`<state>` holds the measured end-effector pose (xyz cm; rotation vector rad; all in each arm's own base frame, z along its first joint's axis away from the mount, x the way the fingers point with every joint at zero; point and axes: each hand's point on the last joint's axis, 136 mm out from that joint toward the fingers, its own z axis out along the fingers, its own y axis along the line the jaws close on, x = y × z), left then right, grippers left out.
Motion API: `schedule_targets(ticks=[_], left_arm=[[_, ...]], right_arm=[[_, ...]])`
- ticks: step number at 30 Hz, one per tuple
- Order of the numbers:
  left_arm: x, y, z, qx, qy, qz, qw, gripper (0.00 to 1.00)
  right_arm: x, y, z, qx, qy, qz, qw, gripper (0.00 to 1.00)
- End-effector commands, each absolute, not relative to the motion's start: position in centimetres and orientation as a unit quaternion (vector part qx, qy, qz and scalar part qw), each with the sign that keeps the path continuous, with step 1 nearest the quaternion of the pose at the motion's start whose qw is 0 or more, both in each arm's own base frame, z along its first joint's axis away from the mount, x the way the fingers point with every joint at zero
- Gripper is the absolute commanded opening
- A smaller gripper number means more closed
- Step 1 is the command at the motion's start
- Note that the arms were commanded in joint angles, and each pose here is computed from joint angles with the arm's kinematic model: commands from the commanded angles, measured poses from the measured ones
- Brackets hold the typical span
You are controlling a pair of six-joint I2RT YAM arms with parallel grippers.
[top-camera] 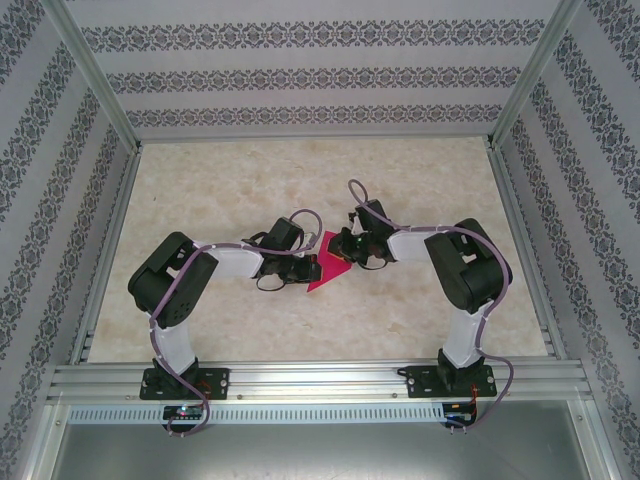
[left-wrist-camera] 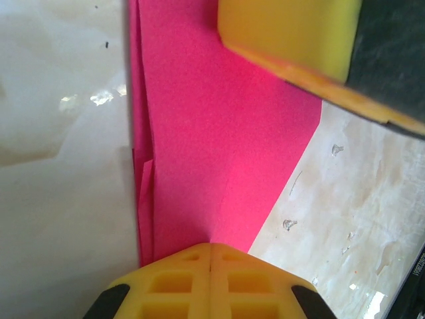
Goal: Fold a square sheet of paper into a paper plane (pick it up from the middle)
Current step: Fourth fold the wing at the center of the table.
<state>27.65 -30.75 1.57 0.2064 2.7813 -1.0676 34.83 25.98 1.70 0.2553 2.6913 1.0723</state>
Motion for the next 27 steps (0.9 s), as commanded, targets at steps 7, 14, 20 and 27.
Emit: schedule_targets(ticks=[7,14,20,27], left_arm=[[23.4,-25.7,-4.4,0.038,0.969,-0.245,-0.007,0.00],[23.1,-25.6,-4.6,0.040,0.969,-0.244,-0.010,0.00],[23.1,-25.7,-4.6,0.041,0.968,-0.245,-0.013,0.00],[23.2,-25.8,-4.7,0.039,0.968,-0.248,-0.014,0.00]], right_arm=[[38.0,22.2,0.0,0.112,0.937,0.292,0.156,0.18],[39.3,20.8,-0.2,0.123,0.943,0.270,0.153,0.19],[40.6,19.9,-0.3,0.134,0.940,0.271,0.156,0.19],[42.4,18.9,0.6,0.151,0.934,0.278,0.168,0.20]])
